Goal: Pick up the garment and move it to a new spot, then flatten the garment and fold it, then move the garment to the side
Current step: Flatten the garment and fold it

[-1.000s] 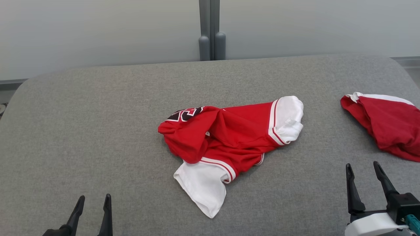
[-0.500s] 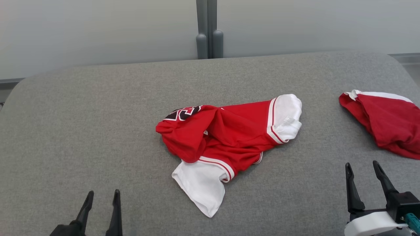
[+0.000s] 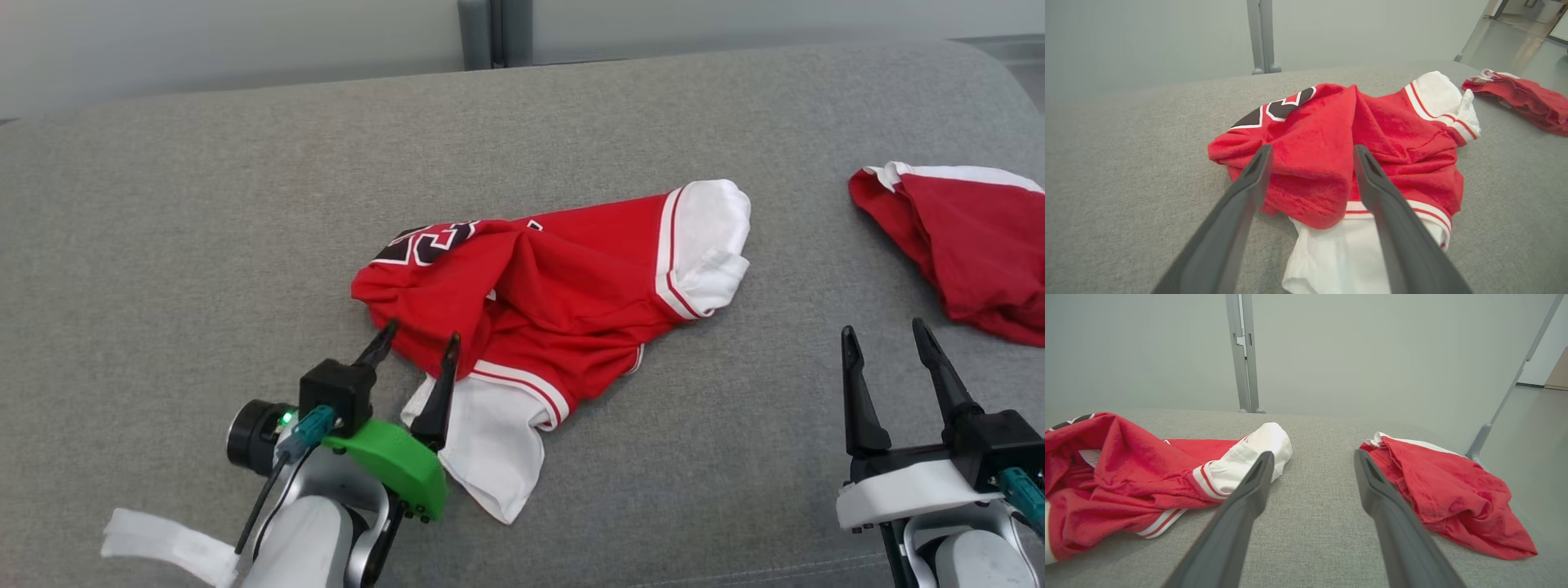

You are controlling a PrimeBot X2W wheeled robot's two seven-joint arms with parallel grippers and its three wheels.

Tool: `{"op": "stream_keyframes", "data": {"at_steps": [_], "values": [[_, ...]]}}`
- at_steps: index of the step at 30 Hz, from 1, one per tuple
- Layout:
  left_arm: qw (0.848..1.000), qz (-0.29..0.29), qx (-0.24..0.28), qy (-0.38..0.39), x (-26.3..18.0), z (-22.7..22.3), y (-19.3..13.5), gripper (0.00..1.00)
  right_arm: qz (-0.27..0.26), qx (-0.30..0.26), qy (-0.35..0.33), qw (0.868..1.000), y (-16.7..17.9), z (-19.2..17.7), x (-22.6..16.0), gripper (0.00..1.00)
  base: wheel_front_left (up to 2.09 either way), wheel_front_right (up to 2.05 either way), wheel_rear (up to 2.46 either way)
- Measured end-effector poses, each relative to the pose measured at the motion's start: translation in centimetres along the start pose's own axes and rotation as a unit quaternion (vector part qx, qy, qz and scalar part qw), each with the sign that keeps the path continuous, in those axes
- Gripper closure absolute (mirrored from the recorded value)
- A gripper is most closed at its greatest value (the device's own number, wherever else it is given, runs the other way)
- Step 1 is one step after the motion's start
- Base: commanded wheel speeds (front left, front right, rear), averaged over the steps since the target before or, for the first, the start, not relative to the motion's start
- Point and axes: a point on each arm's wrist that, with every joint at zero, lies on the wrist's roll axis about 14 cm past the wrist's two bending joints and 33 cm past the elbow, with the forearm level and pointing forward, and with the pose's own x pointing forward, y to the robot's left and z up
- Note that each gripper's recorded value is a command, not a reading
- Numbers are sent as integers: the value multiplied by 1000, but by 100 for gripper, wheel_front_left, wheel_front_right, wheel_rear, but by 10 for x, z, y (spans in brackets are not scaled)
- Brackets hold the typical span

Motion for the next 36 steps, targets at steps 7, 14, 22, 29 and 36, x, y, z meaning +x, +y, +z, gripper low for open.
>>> {"op": "stream_keyframes", "data": {"at_steps": [7,14,22,29,36], "values": [[999,-21,19,35,27,-13,-8,0,-31,10,12,999,-19,-7,-5,0,0,0,0],[993,-21,44,106,39,-49,8,66,-58,12,24,998,-36,-15,-9,0,0,0,0],[983,-51,65,167,49,-43,17,100,-63,17,26,998,-39,-17,-10,0,0,0,0],[955,-167,75,233,45,30,-10,100,-63,27,26,997,-38,-17,-11,0,0,0,0],[874,-342,38,344,-10,74,-57,100,-80,42,24,996,-46,-15,-19,0,0,0,0]]}}
